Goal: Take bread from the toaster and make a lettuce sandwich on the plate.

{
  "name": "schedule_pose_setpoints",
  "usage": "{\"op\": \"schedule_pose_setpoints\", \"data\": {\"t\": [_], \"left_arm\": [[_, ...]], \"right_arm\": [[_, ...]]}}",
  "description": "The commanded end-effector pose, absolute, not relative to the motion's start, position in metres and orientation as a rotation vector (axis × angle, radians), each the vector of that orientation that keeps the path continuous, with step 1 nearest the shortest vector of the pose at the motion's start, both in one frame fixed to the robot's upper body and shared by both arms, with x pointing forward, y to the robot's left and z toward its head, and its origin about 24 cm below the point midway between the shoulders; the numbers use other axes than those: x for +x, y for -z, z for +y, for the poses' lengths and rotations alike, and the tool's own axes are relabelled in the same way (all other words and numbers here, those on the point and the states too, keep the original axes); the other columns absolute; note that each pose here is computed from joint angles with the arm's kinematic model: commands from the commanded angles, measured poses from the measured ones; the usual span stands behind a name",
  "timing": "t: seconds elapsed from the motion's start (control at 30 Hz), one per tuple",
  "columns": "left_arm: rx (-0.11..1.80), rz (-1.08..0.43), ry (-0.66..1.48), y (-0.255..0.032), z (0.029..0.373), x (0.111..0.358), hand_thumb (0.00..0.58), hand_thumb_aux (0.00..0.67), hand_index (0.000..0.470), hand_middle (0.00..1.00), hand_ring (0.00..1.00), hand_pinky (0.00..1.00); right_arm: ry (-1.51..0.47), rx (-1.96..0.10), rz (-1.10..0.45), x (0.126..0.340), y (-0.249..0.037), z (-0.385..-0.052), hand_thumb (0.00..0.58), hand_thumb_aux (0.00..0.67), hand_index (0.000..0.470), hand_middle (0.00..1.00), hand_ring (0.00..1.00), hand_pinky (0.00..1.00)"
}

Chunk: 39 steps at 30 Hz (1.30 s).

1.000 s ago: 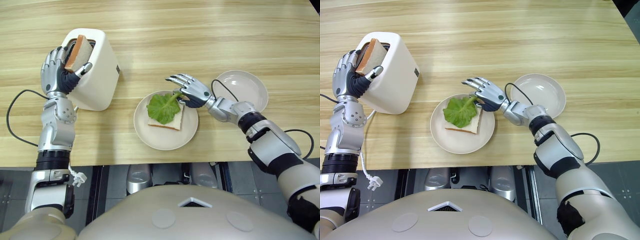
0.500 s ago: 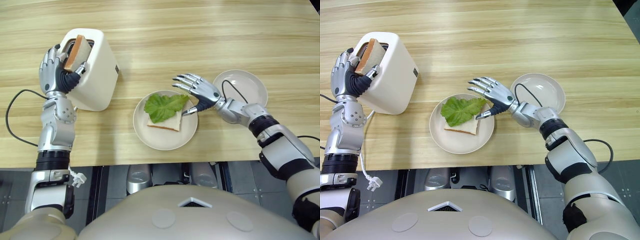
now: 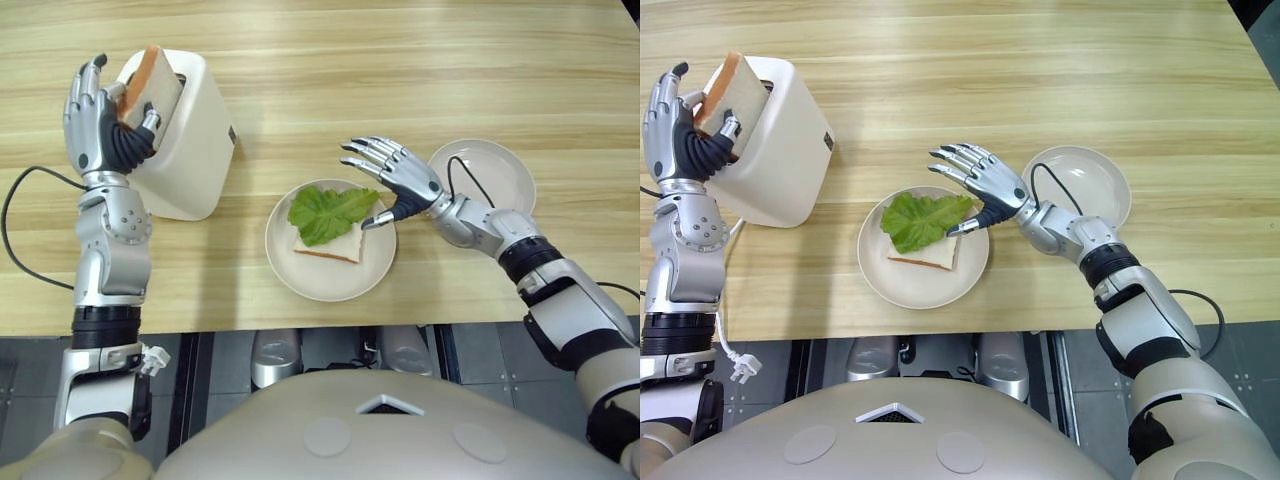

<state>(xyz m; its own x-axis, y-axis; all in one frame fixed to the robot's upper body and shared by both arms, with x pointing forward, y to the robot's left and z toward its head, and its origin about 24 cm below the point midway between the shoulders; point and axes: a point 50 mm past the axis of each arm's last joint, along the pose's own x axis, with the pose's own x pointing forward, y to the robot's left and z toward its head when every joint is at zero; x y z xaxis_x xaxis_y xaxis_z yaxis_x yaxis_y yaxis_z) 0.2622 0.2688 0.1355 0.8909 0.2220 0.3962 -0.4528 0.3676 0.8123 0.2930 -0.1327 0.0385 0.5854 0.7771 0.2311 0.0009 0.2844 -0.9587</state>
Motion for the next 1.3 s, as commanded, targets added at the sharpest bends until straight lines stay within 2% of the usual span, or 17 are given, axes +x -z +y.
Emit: {"op": "schedule_pose_setpoints", "data": {"t": [0.03, 0.17, 0.33, 0.47, 0.6, 0.73, 0.83, 1.0, 1.13, 1.3], "left_arm": [[1.039, -0.428, -0.485, -0.171, 0.256, 0.26, 0.58, 0.67, 0.46, 1.0, 1.0, 1.0], [1.008, -0.601, -0.52, -0.206, 0.245, 0.251, 0.58, 0.67, 0.46, 1.0, 1.0, 1.0], [0.946, -0.644, -0.369, -0.226, 0.225, 0.246, 0.58, 0.67, 0.46, 1.0, 1.0, 1.0], [0.634, -0.449, 0.089, -0.198, 0.196, 0.267, 0.58, 0.67, 0.46, 1.0, 1.0, 1.0], [0.499, -0.194, 0.429, -0.16, 0.183, 0.297, 0.58, 0.67, 0.46, 1.0, 1.0, 1.0], [0.32, -0.03, 0.687, -0.132, 0.173, 0.322, 0.58, 0.67, 0.46, 1.0, 1.0, 1.0], [0.243, 0.057, 0.931, -0.121, 0.164, 0.325, 0.58, 0.67, 0.46, 1.0, 1.0, 1.0], [0.205, 0.219, 1.154, -0.105, 0.155, 0.333, 0.58, 0.67, 0.46, 1.0, 1.0, 1.0], [0.233, 0.335, 1.288, -0.088, 0.143, 0.329, 0.58, 0.67, 0.46, 1.0, 1.0, 1.0], [0.364, 0.427, 1.305, -0.075, 0.141, 0.333, 0.58, 0.67, 0.46, 1.0, 1.0, 1.0]], "right_arm": [[-0.558, -1.157, -0.807, 0.293, -0.041, -0.134, 0.0, 0.0, 0.0, 0.0, 0.0, 0.0], [-0.487, -1.134, -0.828, 0.297, -0.051, -0.139, 0.0, 0.0, 0.0, 0.0, 0.0, 0.0], [-0.379, -1.071, -0.92, 0.297, -0.077, -0.148, 0.0, 0.0, 0.0, 0.0, 0.0, 0.0], [-0.334, -0.943, -1.054, 0.281, -0.1, -0.148, 0.0, 0.0, 0.0, 0.0, 0.0, 0.0], [-0.382, -0.882, -1.225, 0.258, -0.119, -0.141, 0.0, 0.0, 0.0, 0.0, 0.0, 0.0], [-0.51, -0.862, -1.255, 0.241, -0.118, -0.136, 0.0, 0.0, 0.0, 0.0, 0.0, 0.0], [-0.636, -0.878, -1.214, 0.235, -0.107, -0.132, 0.0, 0.0, 0.0, 0.0, 0.0, 0.0], [-0.789, -0.92, -1.179, 0.229, -0.094, -0.126, 0.0, 0.0, 0.0, 0.0, 0.0, 0.0], [-0.88, -1.056, -1.196, 0.225, -0.083, -0.119, 0.0, 0.0, 0.0, 0.0, 0.0, 0.0], [-0.931, -1.104, -1.174, 0.223, -0.073, -0.119, 0.0, 0.0, 0.0, 0.0, 0.0, 0.0]]}}
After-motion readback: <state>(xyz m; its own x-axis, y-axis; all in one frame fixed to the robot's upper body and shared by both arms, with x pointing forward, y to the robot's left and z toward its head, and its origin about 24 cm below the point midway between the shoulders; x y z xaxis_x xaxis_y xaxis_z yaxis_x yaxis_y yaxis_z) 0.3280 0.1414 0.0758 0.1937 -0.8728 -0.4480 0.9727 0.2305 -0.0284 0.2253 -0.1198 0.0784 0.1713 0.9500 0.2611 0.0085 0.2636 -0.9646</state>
